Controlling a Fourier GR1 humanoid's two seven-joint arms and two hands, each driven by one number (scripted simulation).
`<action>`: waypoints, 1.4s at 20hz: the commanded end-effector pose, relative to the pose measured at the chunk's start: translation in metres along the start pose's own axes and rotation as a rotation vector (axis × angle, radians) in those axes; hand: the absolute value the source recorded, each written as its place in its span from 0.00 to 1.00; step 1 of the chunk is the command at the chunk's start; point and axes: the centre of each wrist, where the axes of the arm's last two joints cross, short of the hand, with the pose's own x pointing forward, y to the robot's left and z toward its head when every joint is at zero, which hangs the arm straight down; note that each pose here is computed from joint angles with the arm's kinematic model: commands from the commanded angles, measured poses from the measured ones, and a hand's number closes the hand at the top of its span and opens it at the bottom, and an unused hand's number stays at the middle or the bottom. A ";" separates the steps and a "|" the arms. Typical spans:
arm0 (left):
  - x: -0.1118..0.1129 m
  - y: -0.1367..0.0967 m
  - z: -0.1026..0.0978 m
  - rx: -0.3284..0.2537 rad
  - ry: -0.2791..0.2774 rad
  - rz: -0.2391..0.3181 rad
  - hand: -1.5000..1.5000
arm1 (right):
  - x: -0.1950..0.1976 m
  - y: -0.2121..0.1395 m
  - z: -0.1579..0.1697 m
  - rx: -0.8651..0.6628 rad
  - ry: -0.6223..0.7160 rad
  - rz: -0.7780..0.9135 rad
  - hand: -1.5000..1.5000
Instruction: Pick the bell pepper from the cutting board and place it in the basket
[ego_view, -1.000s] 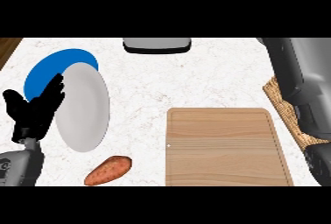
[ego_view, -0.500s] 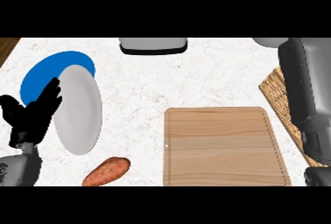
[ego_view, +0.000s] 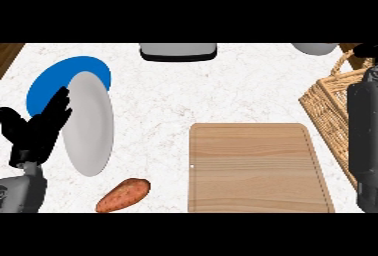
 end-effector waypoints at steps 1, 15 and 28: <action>-0.007 -0.002 -0.003 -0.001 -0.001 0.005 0.50 | -0.031 0.005 0.001 -0.040 0.224 -0.058 0.00; -0.002 0.008 -0.001 -0.011 -0.001 -0.003 0.50 | -0.064 -0.038 -0.026 -0.195 0.224 -0.294 0.00; -0.022 0.010 0.006 0.029 0.013 0.002 0.50 | -0.161 -0.178 0.004 -0.199 0.333 -0.452 0.00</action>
